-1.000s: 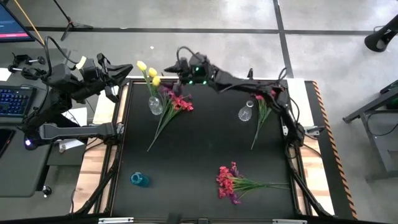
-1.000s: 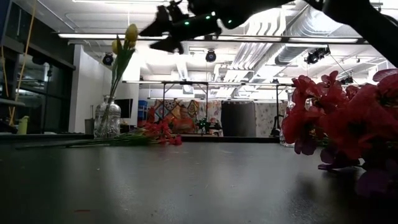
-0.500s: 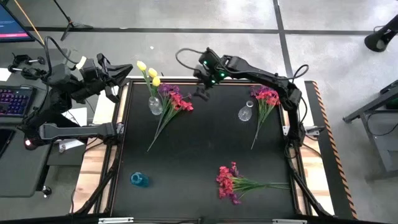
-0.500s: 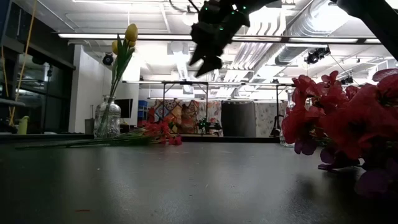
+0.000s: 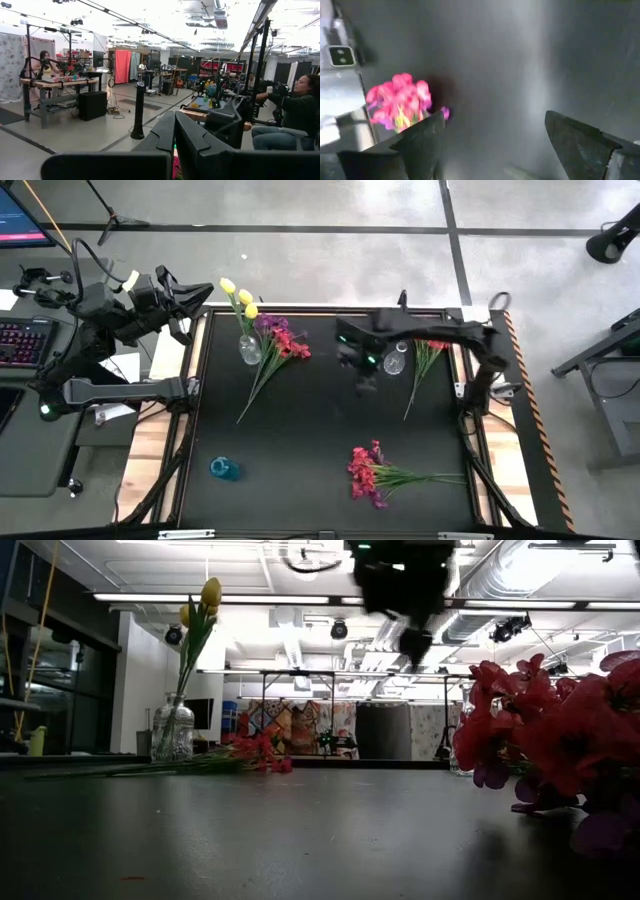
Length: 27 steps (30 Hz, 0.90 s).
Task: Sort flowers into vase by color
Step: Put the top right red flowers into the right transparent vase
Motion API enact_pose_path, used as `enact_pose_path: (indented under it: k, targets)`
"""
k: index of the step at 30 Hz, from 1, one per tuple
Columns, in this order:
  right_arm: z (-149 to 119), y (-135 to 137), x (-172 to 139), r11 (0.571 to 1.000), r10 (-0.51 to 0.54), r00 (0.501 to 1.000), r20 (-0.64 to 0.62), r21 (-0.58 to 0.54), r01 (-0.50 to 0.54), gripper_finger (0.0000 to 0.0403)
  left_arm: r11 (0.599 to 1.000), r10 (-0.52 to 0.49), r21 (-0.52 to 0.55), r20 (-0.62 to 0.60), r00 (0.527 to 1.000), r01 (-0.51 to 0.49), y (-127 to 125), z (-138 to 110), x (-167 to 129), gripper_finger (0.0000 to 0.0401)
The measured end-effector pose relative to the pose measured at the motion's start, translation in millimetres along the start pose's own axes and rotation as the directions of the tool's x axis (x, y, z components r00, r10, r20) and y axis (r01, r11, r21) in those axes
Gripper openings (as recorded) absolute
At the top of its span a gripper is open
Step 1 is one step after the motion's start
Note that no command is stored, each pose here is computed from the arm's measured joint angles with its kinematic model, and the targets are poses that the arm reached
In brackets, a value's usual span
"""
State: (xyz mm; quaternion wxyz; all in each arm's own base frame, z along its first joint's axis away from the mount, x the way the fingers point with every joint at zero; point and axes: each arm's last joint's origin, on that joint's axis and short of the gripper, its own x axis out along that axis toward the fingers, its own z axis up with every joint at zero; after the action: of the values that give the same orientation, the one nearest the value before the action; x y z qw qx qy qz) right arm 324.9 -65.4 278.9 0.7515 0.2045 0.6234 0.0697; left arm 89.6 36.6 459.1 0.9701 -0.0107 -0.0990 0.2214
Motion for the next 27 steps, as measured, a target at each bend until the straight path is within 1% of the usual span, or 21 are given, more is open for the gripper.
enact_pose_path:
  k: [2, 4, 5, 6, 7, 9, 10, 12, 14, 16, 17, 18, 19, 21, 23, 27]
  targets:
    - [-31.9, 2.3, 8.2, 0.995, -0.004, 1.0, 0.019, 0.104, 0.002, 0.0334, 1.0, 0.0, 0.0, 0.0, 1.0, 0.0, 0.0, 0.0, 0.0, 0.0]
    - [-67.4, 5.5, 14.6, 0.972, -0.014, 0.999, 0.047, 0.235, 0.003, 0.0334, 1.0, 0.0, 0.0, 0.0, 1.0, 0.0, 0.0, 0.0, 0.0, 0.0]
    - [-84.1, 8.0, 17.9, 0.95, -0.026, 0.998, 0.064, 0.312, 0.005, 0.0334, 1.0, 0.0, 0.0, 0.0, 1.0, 0.0, 0.0, 0.0, 0.1, 0.0]
    - [-100.4, 10.5, 20.0, 0.917, -0.042, 0.995, 0.086, 0.398, 0.004, 0.0334, 1.0, 0.0, 0.0, 0.0, 1.0, 0.0, 0.0, 0.0, 0.1, 0.0]
    - [-116.0, 11.8, 22.9, 0.874, -0.069, 0.993, 0.1, 0.485, 0.011, 0.0334, 1.0, 0.002, 0.0, 0.0, 1.0, -0.002, 0.1, 0.0, 0.0, 0.0]
    - [-145.1, 11.8, 27.3, 0.744, -0.15, 0.982, 0.112, 0.667, 0.037, 0.0334, 1.0, 0.006, 0.0, 0.0, 1.0, -0.006, 0.2, 0.0, 0.1, 0.0]
    - [-157.1, 9.9, 29.3, 0.665, -0.198, 0.973, 0.116, 0.745, 0.046, 0.0334, 1.0, 0.007, 0.0, 0.0, 1.0, -0.007, 0.2, 0.0, 0.0, 0.0]
    - [-177.1, 3.8, 32.1, 0.489, -0.293, 0.947, 0.131, 0.872, 0.031, 0.0334, 1.0, 0.012, 0.0, 0.001, 1.0, -0.012, 0.3, 0.0, 0.1, 0.0]
    - [-191.9, -5.1, 37.2, 0.344, -0.384, 0.913, 0.136, 0.939, 0.005, 0.0334, 1.0, 0.022, 0.0, 0.002, 1.0, -0.022, 0.6, 0.1, 0.1, 0.0]
    - [-202.7, -15.9, 45.4, 0.227, -0.453, 0.884, 0.115, 0.974, -0.011, 0.0334, 1.0, 0.024, -0.001, 0.002, 1.0, -0.024, 0.7, 0.1, 0.1, 0.0]
    - [-207.1, -21.2, 50.4, 0.169, -0.472, 0.877, 0.092, 0.986, -0.012, 0.0334, 1.0, 0.024, -0.001, 0.002, 1.0, -0.024, 0.7, 0.1, -0.1, 0.0]
    - [-210.4, -26.2, 55.7, 0.122, -0.481, 0.874, 0.071, 0.992, -0.014, 0.0334, 1.0, 0.024, -0.001, 0.002, 1.0, -0.024, 0.7, 0.1, 0.0, 0.0]
    - [-211.8, -31.0, 60.7, 0.096, -0.492, 0.869, 0.056, 0.995, -0.01, 0.0334, 1.0, 0.024, -0.001, 0.002, 1.0, -0.024, 0.7, 0.1, 0.0, 0.0]
    - [-208.2, -37.5, 65.4, 0.081, -0.52, 0.851, 0.076, 0.996, -0.039, 0.0333, 1.0, 0.024, -0.003, 0.002, 1.0, -0.024, 0.7, 0.1, 0.0, 0.0]
    - [-206.3, -43.3, 67.7, 0.054, -0.554, 0.83, 0.062, 0.998, -0.039, 0.0327, 1.0, 0.025, -0.004, 0.003, 1.0, -0.025, 0.7, 0.2, -0.1, 0.0]
    - [-204.1, -51.1, 70.4, 0.023, -0.596, 0.803, 0.009, 1.0, 0.006, 0.0292, 1.0, 0.025, -0.004, 0.003, 1.0, -0.025, 0.7, 0.3, -0.1, 0.0]
